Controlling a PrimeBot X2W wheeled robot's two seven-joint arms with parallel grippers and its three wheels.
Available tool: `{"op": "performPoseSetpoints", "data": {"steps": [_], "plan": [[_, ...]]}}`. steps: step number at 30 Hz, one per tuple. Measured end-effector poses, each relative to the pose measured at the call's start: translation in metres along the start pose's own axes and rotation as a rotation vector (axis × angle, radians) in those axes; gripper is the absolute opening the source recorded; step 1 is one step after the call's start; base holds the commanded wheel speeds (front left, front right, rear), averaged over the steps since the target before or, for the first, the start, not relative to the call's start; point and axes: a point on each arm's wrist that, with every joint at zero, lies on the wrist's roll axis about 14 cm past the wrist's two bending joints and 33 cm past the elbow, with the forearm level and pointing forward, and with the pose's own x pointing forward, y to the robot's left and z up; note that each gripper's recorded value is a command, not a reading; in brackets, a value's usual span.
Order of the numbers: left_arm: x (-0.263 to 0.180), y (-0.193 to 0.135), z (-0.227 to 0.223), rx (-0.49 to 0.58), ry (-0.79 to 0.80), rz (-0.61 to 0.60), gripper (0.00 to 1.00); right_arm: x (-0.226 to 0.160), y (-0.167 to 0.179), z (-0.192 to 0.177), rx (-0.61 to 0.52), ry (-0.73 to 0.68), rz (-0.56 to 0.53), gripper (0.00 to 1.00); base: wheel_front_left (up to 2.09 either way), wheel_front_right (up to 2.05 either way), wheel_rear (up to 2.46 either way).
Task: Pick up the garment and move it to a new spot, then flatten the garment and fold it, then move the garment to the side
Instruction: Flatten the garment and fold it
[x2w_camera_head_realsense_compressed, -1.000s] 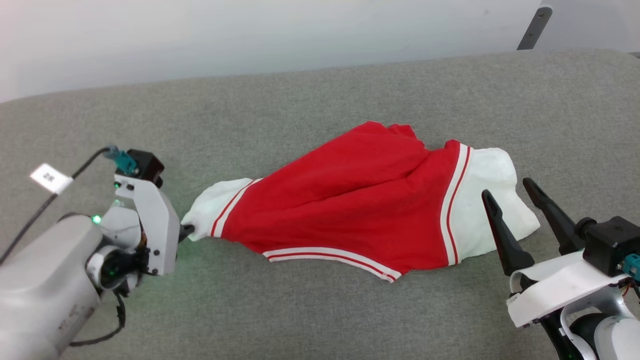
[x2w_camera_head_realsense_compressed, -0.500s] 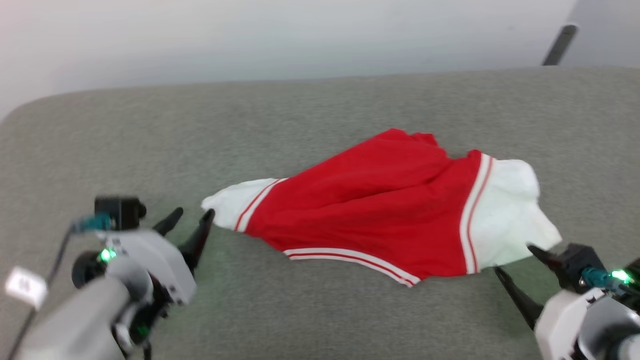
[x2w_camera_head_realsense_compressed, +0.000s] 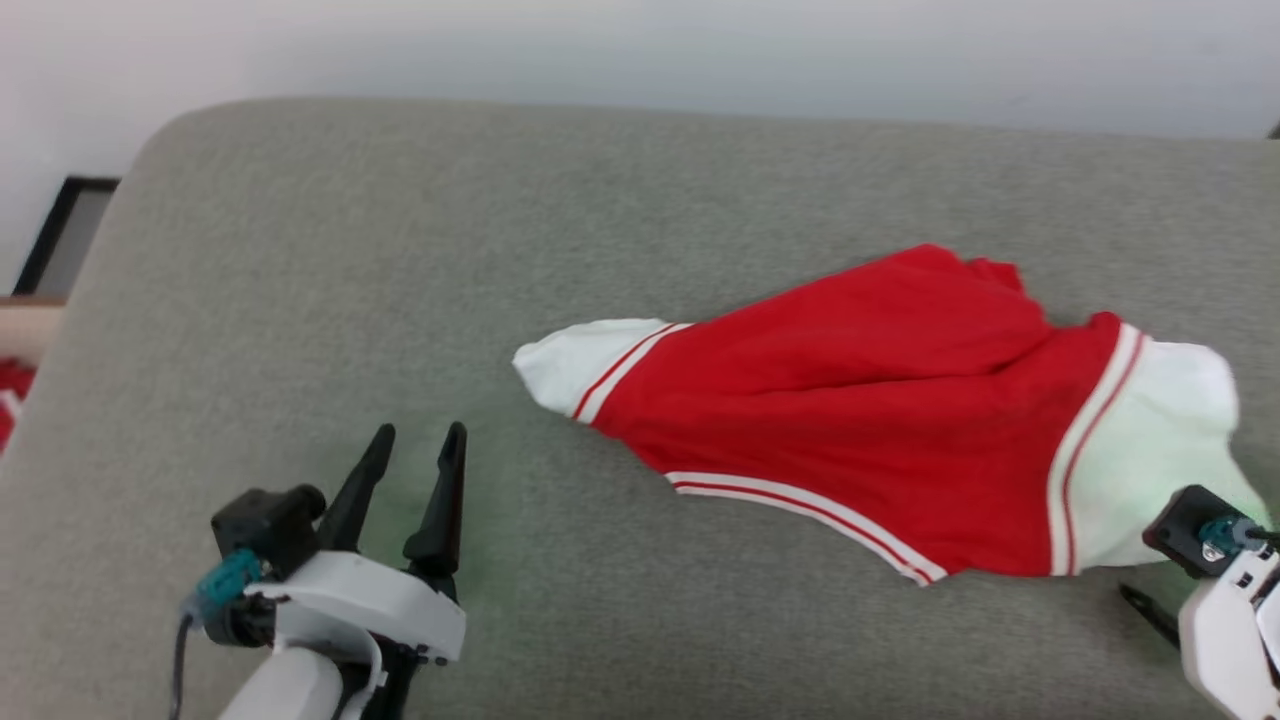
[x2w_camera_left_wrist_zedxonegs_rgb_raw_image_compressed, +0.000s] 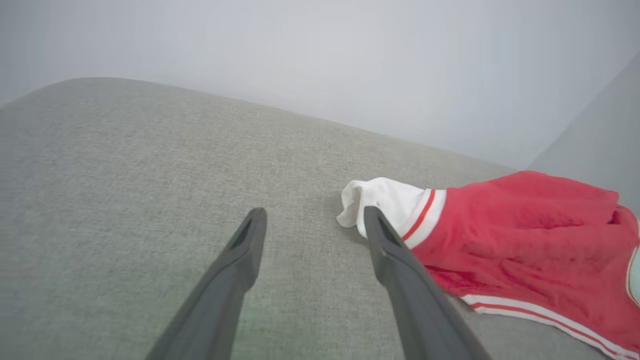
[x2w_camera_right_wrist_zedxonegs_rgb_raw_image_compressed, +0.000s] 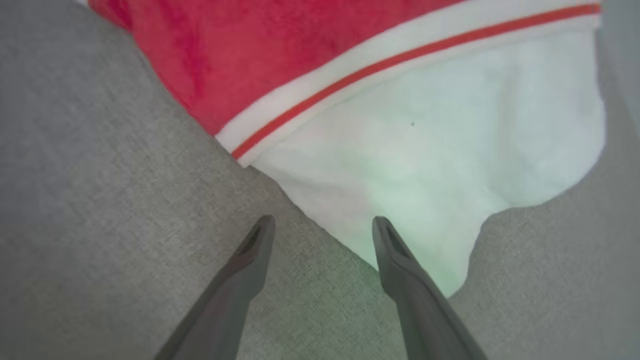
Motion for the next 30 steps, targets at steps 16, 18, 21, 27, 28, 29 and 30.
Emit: {"op": "performPoseSetpoints", "data": {"steps": [16,18,21,27,28,29,30], "plan": [[0.005,0.010,-0.007,0.177,-0.003,-0.080,1.00,0.039,0.007,0.001,0.001,0.018,0.107,0.00,0.00,0.00,0.00],[0.015,0.003,-0.002,0.267,0.009,-0.156,1.00,0.040,0.007,0.002,0.013,0.008,0.106,0.00,0.00,0.00,0.00],[0.034,-0.008,0.003,0.437,0.072,-0.268,1.00,0.041,0.006,0.002,0.021,0.000,0.105,0.00,0.00,0.00,0.00],[0.038,-0.042,-0.028,0.748,0.361,-0.573,1.00,0.045,0.003,0.005,0.023,-0.001,0.105,0.00,0.00,0.00,0.00],[0.039,-0.042,-0.029,0.781,0.394,-0.600,1.00,0.046,0.002,0.005,0.022,0.000,0.104,0.00,0.00,0.00,0.00],[0.042,-0.043,-0.028,0.819,0.412,-0.621,1.00,0.047,0.002,0.006,0.023,0.000,0.106,0.00,0.00,0.00,0.00],[0.046,-0.046,-0.027,0.850,0.429,-0.642,1.00,0.048,0.002,0.006,0.024,0.000,0.108,0.00,0.00,0.00,0.00]]}}
